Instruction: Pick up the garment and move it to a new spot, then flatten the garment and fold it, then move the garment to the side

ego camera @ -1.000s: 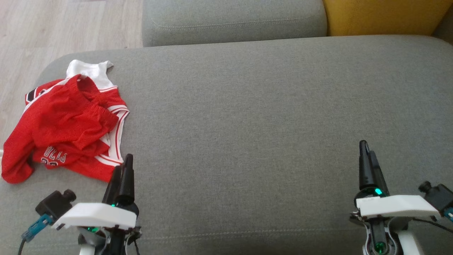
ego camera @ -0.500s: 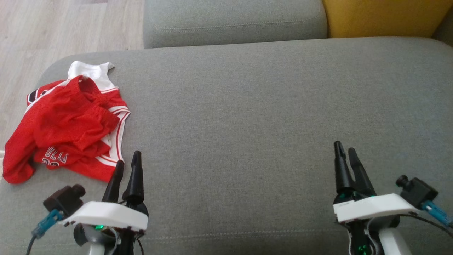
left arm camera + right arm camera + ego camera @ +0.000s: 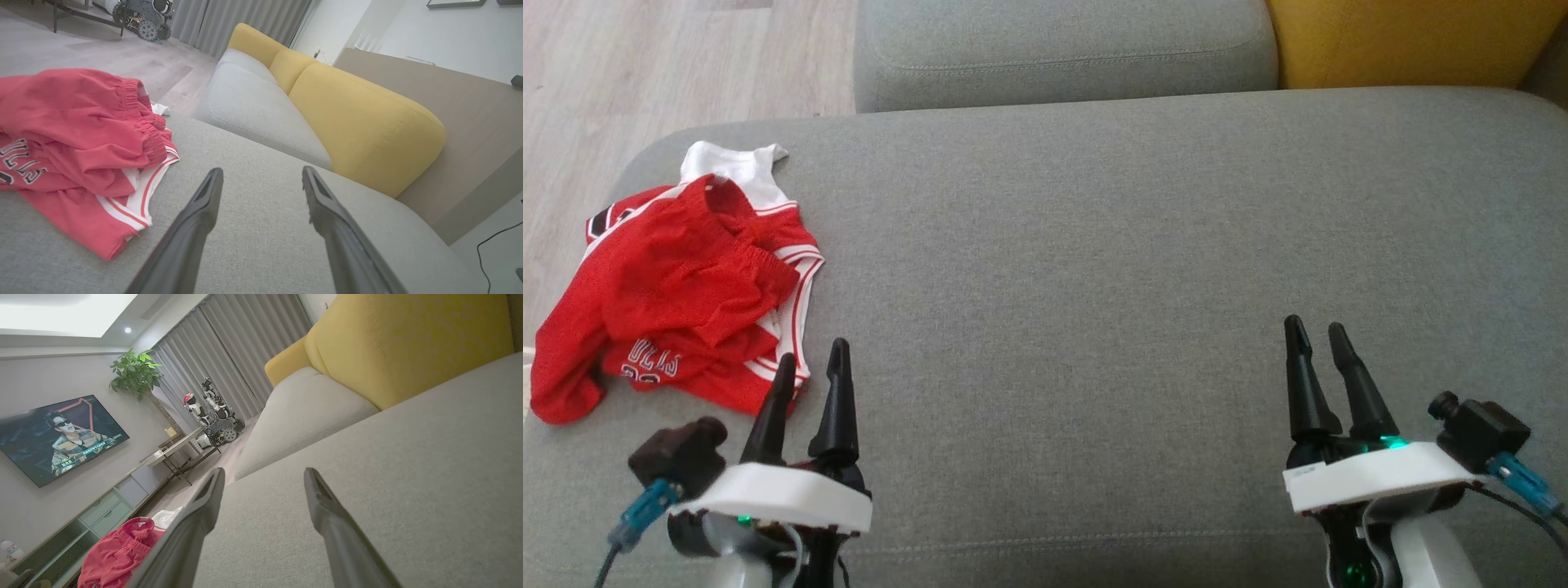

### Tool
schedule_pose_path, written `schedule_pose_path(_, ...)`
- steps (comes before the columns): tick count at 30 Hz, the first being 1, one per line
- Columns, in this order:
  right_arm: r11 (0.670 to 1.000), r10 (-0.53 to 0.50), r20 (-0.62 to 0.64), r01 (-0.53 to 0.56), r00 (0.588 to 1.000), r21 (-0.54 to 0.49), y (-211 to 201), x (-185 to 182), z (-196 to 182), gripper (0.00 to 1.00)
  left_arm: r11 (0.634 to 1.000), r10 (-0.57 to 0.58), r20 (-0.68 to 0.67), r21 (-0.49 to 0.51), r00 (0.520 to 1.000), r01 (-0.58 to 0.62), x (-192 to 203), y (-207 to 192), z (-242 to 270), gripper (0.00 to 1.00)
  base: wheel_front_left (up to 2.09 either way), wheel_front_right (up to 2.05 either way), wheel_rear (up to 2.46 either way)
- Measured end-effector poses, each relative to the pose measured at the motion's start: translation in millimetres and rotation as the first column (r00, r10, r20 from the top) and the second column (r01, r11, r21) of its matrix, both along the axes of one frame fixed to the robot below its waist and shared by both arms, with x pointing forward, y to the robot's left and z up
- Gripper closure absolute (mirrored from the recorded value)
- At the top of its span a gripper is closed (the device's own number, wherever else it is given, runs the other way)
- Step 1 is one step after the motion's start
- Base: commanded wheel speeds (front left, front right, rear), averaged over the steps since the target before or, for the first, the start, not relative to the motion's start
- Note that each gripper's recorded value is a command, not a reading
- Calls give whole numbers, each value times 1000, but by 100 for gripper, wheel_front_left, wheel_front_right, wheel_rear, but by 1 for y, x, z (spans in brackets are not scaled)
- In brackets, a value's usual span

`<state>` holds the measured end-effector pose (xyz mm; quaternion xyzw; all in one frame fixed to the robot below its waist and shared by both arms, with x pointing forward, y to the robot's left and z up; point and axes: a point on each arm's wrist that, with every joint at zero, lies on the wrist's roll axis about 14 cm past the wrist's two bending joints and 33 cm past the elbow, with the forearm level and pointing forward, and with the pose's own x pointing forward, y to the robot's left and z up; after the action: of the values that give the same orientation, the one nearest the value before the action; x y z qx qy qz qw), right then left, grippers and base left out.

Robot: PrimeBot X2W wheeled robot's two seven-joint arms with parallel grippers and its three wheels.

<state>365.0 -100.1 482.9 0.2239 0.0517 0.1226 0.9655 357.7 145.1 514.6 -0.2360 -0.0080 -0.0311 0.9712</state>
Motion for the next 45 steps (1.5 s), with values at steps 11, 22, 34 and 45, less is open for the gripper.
schedule_pose_path(11, 995, 13, 76, -5, 997, -100, 0, 1, 11, 0, 993, -11, 63, 122, 998, 4, -1, -5, 12, 0, 0, 0, 0)
schedule_pose_path(22, 975, 76, 134, -46, 988, -217, 14, -1, 16, 0, 969, -36, 129, 245, 991, 4, -2, -11, 24, 0, 0, 0, 0)
schedule_pose_path(34, 940, 129, 201, -56, 971, -337, 22, -1, 23, 0, 932, -59, 191, 362, 980, -14, -4, -15, 33, 0, 0, 0, 0)
schedule_pose_path(45, 913, 174, 229, -70, 958, -402, 31, -2, 26, 0, 902, -71, 223, 431, 972, -33, -6, -16, 40, 0, 0, 0, 0)
